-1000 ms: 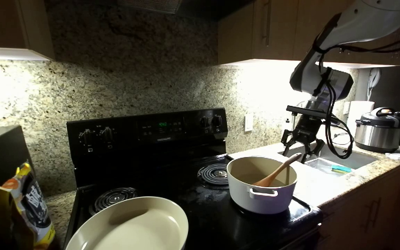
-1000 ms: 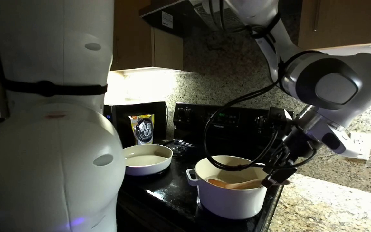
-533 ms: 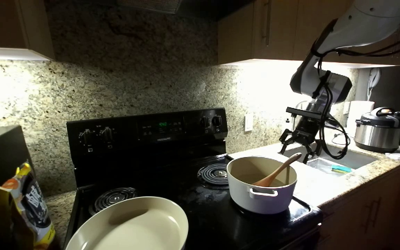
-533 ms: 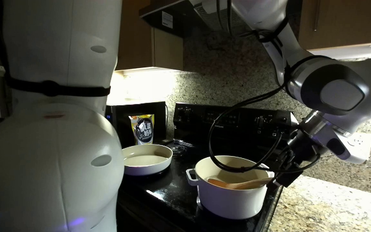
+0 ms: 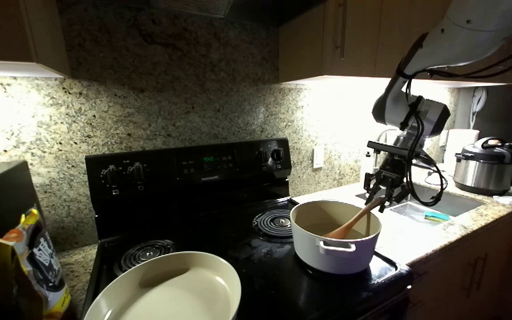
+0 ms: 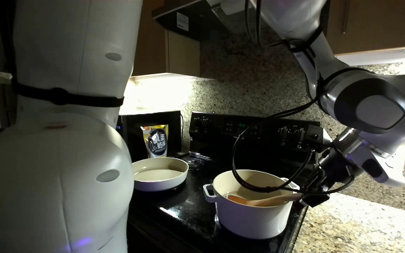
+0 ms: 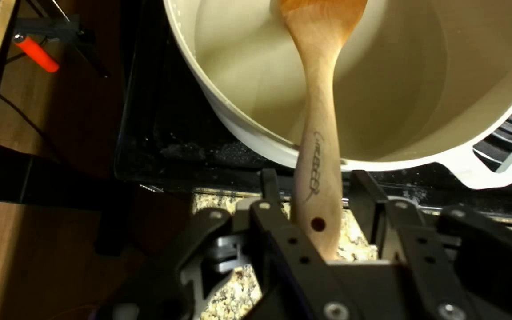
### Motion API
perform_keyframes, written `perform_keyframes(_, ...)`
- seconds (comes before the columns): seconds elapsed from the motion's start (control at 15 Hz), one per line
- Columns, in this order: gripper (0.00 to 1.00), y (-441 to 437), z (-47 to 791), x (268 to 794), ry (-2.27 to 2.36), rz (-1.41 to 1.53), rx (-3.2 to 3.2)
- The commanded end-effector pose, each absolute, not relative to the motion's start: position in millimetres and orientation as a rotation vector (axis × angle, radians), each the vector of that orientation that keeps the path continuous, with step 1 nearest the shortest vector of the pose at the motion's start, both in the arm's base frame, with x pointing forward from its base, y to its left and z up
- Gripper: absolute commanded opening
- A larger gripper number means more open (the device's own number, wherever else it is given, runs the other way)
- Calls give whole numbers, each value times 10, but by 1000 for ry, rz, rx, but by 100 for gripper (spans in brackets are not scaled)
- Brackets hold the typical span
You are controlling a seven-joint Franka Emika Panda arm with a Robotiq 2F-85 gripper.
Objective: Use the wooden spoon to stir the liquid in the white pot.
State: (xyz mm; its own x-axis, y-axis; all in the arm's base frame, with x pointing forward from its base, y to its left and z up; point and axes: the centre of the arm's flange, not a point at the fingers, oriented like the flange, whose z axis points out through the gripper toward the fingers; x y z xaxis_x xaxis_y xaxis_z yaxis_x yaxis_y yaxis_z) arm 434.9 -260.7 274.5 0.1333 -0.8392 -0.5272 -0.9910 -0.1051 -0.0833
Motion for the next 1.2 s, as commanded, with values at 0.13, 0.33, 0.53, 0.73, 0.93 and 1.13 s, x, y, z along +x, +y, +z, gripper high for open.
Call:
perform_keyframes(0.13,3,-2667,2721,4337,1749,472,-1968)
perform_keyframes(0.33,53,-2662,2716,4332,1749,474,-1969)
perform_keyframes(0.53,70,-2656,2711,4326,1745,476,-1972)
perform_keyframes(0.73,91,-2654,2715,4316,1745,472,-1974)
perform_keyframes(0.93,49,-2665,2743,4295,1747,462,-1970)
perform_keyframes(1.13,29,-2663,2756,4288,1746,457,-1973)
